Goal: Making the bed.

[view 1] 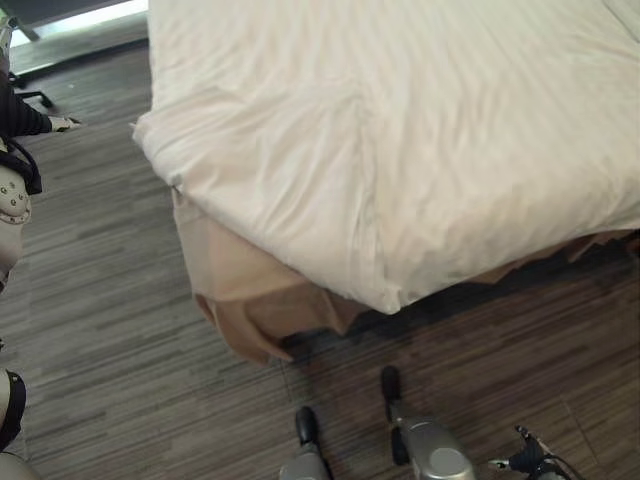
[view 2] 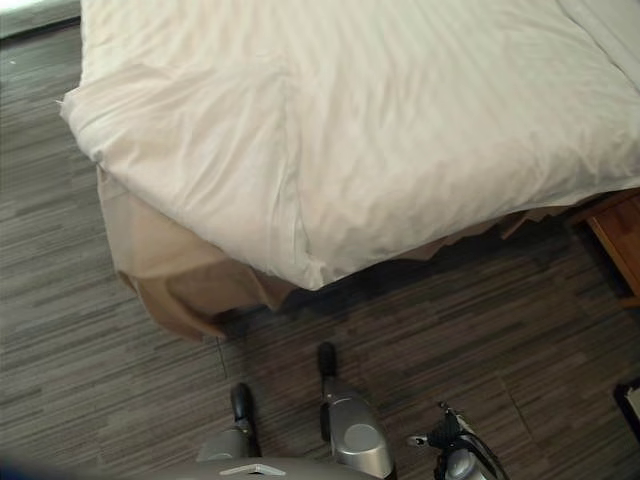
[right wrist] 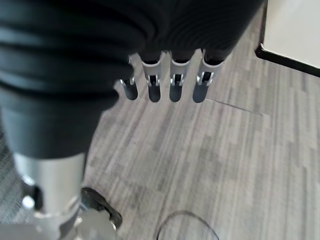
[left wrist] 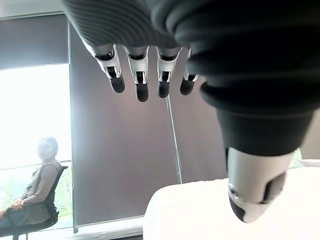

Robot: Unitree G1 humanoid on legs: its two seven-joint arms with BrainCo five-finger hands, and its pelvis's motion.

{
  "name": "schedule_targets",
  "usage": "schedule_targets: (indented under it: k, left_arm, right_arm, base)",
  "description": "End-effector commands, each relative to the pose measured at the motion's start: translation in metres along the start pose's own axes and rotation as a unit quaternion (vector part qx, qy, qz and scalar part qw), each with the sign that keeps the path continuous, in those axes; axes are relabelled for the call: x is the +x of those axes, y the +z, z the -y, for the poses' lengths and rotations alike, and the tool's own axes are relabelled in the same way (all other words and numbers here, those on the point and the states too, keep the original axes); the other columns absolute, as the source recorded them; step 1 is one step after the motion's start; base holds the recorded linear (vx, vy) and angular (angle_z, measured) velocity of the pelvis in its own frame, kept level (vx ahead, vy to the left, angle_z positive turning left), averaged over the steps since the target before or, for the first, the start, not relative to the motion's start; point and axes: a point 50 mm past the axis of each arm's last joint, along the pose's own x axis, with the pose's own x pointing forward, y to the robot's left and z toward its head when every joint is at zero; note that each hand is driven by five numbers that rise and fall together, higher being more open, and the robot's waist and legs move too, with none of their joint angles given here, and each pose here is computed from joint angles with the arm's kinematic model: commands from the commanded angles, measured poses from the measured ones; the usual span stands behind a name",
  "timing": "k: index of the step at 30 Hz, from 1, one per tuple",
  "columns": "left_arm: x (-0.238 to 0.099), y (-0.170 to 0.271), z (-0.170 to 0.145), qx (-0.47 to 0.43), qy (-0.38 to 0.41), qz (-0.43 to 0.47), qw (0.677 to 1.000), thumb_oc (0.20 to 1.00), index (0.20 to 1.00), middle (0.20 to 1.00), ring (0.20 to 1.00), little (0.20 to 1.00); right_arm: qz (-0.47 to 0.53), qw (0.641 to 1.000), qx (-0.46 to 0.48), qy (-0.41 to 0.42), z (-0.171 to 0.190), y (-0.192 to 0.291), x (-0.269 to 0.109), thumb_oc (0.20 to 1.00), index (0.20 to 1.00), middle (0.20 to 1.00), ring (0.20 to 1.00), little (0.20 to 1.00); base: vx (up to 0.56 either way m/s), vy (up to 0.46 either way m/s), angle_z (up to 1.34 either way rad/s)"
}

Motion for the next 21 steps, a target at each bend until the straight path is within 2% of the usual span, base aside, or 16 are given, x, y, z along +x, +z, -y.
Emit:
schedule_targets:
  k: [1,8,15,18,21]
  left_arm:
    - [0.004,-0.026,-0.027,0.037,0.056,-0.043,0.997,1.0,1.0,1.0,1.0,1.0]
    - [0.018,-0.032,-0.044,0.053,0.075,-0.067,0.994,1.0,1.0,1.0,1.0,1.0]
    - [0.032,-0.003,-0.075,0.055,0.142,-0.013,0.988,1.0,1.0,1.0,1.0,1.0]
    - [0.032,-0.005,-0.08,0.041,0.159,-0.018,0.986,1.0,1.0,1.0,1.0,1.0]
    - [0.031,-0.007,-0.082,-0.024,0.179,-0.034,0.983,1.0,1.0,1.0,1.0,1.0]
  right_arm:
    - [0.007,1.0,0.013,0.011,-0.007,0.003,-0.002,1.0,1.0,1.0,1.0,1.0]
    - [0.062,0.996,0.059,0.005,-0.003,0.029,0.0,1.0,1.0,1.0,1.0,1.0]
    - [0.068,0.993,0.092,0.004,-0.009,0.036,-0.001,1.0,1.0,1.0,1.0,1.0]
    - [0.07,0.993,0.096,0.005,-0.01,0.038,-0.001,1.0,1.0,1.0,1.0,1.0]
    - [0.073,0.99,0.119,0.004,-0.009,0.042,-0.001,1.0,1.0,1.0,1.0,1.0]
  base:
    - [0.05,-0.038,-0.17]
    - [-0.01,-0.021,-0.18]
    - [0.0,-0.042,-0.06]
    - [0.02,-0.008,-0.15]
    - [0.02,0.0,-0.22]
